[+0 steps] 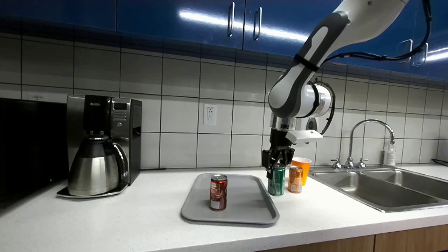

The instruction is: Take the cans off of the tray

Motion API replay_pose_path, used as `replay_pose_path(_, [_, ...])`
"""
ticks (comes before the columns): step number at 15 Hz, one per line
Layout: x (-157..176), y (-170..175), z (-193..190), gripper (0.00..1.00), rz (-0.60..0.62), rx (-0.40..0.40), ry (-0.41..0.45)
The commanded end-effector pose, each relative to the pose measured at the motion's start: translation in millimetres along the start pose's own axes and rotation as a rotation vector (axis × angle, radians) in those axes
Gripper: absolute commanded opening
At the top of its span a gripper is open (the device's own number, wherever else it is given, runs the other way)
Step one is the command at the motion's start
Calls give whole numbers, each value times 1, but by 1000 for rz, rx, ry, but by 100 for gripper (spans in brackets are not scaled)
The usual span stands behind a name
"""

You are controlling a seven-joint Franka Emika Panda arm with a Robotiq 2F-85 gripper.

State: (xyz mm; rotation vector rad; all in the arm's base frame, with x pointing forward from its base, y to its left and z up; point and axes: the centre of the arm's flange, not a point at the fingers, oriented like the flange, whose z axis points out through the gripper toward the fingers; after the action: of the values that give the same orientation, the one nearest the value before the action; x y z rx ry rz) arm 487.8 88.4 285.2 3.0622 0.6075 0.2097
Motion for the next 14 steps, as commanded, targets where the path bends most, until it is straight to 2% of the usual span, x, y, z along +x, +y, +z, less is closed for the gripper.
replay_pose_path(1, [-18, 14, -13, 38, 54, -46, 11])
replay_pose_path(14, [-46, 64, 1, 38, 217, -71, -29])
